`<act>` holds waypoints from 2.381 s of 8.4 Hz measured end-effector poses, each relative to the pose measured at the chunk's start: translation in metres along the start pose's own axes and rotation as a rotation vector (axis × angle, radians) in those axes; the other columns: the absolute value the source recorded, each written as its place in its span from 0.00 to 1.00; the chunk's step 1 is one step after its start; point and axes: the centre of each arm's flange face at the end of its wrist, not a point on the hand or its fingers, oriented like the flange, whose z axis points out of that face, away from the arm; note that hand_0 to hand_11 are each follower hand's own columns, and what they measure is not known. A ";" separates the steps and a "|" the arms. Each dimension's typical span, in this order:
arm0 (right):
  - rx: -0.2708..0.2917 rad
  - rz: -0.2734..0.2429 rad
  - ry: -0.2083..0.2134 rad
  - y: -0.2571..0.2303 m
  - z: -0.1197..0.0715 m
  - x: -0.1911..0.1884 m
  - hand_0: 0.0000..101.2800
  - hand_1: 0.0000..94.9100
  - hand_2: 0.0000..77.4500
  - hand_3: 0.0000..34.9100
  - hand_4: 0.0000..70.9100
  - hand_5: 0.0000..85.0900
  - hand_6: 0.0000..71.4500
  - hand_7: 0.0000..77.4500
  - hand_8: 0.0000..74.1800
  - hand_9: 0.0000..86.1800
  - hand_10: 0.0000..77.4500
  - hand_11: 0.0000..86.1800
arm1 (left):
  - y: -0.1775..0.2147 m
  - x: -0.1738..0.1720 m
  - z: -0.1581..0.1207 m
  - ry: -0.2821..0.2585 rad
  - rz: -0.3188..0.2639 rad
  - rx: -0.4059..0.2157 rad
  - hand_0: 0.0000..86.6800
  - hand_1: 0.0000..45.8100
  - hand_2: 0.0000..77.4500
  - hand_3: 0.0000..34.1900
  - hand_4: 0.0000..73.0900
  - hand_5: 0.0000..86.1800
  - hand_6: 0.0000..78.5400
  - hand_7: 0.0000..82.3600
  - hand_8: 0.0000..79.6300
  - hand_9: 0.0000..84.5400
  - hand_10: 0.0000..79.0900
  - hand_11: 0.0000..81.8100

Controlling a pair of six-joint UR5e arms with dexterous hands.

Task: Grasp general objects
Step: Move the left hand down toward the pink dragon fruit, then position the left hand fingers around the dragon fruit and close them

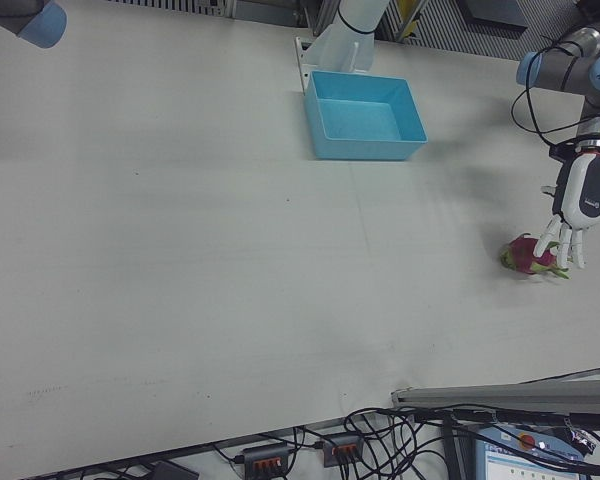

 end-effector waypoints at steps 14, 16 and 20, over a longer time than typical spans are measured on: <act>-0.001 0.001 0.000 0.000 0.000 0.000 0.00 1.00 1.00 0.00 0.00 0.00 0.00 0.00 0.00 0.01 0.00 0.01 | 0.014 -0.088 0.055 -0.110 -0.006 0.204 0.61 0.00 0.05 0.87 0.00 0.02 0.00 0.01 0.01 0.01 0.47 0.00; -0.001 0.001 0.000 0.000 0.000 0.000 0.00 1.00 1.00 0.00 0.00 0.00 0.00 0.00 0.00 0.01 0.00 0.00 | 0.028 -0.100 0.058 -0.135 0.010 0.185 0.63 0.00 0.05 0.88 0.00 0.02 0.00 0.01 0.01 0.01 0.47 0.00; 0.000 0.000 0.000 0.000 0.000 0.000 0.00 1.00 1.00 0.00 0.00 0.00 0.00 0.00 0.00 0.01 0.00 0.01 | 0.035 -0.106 0.059 -0.150 0.020 0.175 0.66 0.00 0.05 0.74 0.00 0.02 0.00 0.01 0.01 0.01 0.47 0.00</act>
